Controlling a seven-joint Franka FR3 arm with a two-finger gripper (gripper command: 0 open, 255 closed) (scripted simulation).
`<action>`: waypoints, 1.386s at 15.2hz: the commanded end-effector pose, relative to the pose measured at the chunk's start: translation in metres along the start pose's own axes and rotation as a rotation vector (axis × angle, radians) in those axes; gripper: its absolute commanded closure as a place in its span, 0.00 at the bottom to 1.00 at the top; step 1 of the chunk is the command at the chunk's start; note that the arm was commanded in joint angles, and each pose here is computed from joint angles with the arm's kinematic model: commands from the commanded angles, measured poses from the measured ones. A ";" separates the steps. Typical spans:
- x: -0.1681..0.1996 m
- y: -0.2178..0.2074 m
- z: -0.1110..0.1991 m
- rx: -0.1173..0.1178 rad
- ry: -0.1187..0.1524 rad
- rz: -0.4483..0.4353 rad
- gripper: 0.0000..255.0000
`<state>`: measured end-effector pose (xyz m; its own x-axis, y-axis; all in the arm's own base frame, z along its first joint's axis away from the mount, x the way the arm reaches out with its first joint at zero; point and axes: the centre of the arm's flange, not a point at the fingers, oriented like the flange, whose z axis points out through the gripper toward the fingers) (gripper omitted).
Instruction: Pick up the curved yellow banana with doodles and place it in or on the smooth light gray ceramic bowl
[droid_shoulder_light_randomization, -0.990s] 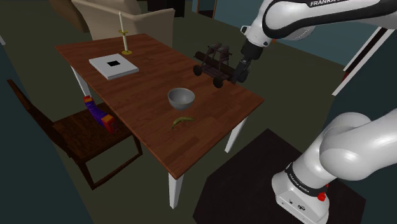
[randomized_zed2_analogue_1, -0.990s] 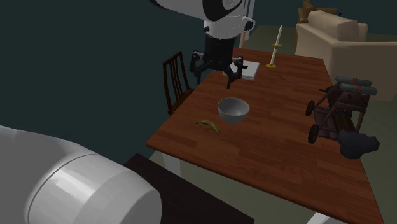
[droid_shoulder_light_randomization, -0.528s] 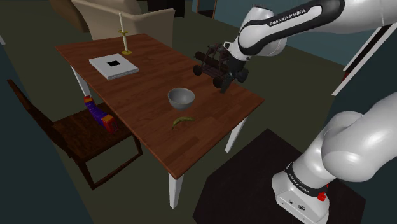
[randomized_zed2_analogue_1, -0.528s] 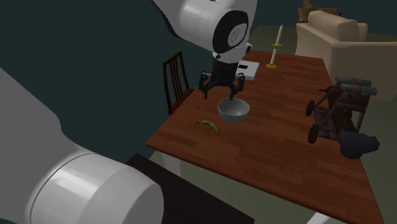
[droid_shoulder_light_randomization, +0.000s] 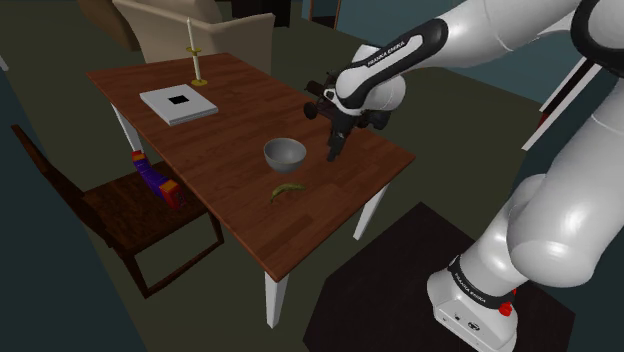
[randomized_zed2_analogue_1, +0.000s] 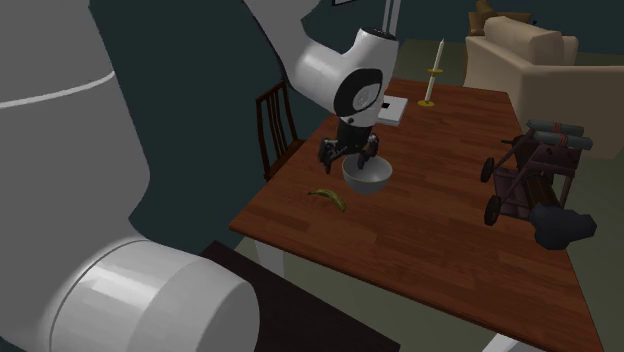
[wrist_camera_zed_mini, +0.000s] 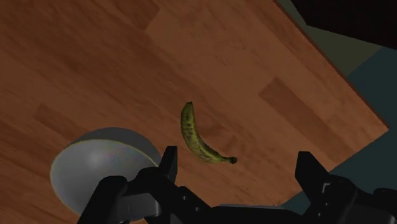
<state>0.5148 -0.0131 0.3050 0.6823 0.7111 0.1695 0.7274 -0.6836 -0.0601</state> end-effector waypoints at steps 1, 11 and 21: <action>0.013 0.009 0.026 0.006 -0.002 -0.063 0.00; 0.073 0.036 0.143 0.041 -0.014 -0.355 0.00; 0.098 0.039 0.217 0.055 -0.019 -0.474 0.00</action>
<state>0.6106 0.0790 0.1126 0.2628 0.9476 0.1815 0.9594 -0.2368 -0.1530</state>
